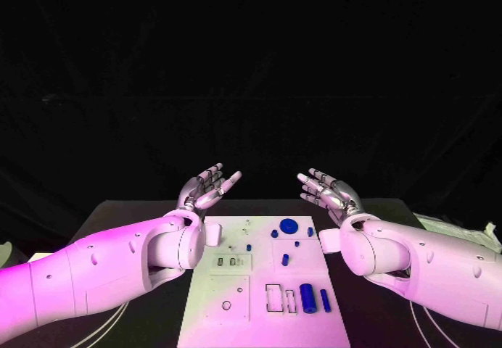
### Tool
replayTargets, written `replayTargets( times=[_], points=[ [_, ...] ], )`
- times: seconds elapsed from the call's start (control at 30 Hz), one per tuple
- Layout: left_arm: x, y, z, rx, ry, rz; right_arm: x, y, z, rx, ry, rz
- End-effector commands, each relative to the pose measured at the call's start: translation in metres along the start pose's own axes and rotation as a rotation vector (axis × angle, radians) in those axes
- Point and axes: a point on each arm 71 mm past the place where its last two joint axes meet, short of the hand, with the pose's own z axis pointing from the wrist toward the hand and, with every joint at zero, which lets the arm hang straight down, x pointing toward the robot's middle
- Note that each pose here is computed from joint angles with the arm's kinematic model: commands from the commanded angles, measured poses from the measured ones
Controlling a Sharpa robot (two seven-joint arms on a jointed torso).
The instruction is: Assemble the parts on the task board
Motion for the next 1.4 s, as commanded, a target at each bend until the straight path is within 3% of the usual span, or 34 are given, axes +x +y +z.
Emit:
replayTargets(
  times=[0.03, 0.27, 0.3, 0.47, 0.8, 0.97, 1.07, 1.2, 1.4],
  points=[
    [0.0066, -0.0013, 0.0018, -0.002, 0.081, -0.061, 0.012, -0.001, 0.001, 0.031, 0.197, -0.02],
    [0.0067, -0.0014, 0.0018, -0.002, 0.081, -0.061, 0.013, -0.001, 0.003, 0.044, 0.248, -0.033],
    [-0.0101, -0.0045, 0.001, 0.031, 0.039, -0.06, -0.007, 0.005, 0.005, -0.048, 0.185, -0.163],
    [-0.0156, -0.0061, -0.0003, 0.033, 0.044, -0.065, -0.015, 0.011, 0.007, -0.128, 0.163, -0.284],
    [-0.0174, -0.0174, -0.0142, 0.046, 0.133, -0.074, -0.02, 0.032, 0.007, -0.248, 0.212, -0.55],
    [-0.0148, -0.0282, -0.0271, 0.048, 0.178, -0.096, -0.017, 0.04, 0.011, -0.246, 0.302, -0.763],
    [-0.0111, -0.0347, -0.0353, 0.044, 0.216, -0.116, -0.016, 0.043, 0.014, -0.227, 0.329, -0.891],
    [-0.0073, -0.0415, -0.0422, 0.038, 0.258, -0.136, -0.015, 0.045, 0.019, -0.177, 0.332, -1.042],
    [-0.0037, -0.0479, -0.0465, 0.029, 0.282, -0.164, -0.009, 0.05, 0.023, -0.173, 0.328, -1.244]
  ],
)
